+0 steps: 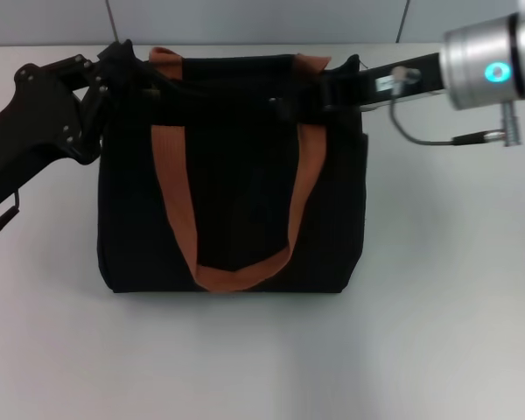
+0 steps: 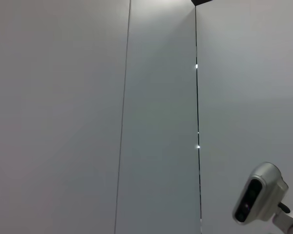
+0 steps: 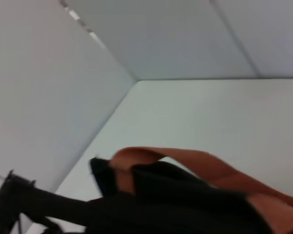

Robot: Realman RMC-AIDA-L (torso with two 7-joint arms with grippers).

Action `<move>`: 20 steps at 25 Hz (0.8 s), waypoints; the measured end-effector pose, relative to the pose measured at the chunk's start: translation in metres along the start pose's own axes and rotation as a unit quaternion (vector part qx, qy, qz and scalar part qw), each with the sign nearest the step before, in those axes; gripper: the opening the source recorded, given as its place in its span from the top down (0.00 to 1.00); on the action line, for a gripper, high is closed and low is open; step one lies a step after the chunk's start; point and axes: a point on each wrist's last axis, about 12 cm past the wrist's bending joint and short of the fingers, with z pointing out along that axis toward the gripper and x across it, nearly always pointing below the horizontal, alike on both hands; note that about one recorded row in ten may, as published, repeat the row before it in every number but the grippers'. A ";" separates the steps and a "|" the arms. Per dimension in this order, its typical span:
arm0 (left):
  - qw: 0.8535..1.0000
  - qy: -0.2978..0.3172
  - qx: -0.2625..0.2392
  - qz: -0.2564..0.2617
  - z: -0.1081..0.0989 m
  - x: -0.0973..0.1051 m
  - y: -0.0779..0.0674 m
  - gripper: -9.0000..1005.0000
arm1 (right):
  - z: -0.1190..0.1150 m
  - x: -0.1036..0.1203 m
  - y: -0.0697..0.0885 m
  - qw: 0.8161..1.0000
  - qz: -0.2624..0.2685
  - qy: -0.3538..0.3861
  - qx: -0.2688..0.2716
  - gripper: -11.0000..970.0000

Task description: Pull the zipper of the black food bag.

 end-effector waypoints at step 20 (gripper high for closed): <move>1.000 0.004 -0.020 -0.002 -0.004 0.001 0.003 0.88 | -0.051 0.022 -0.012 0.980 -0.013 -0.144 -0.139 0.97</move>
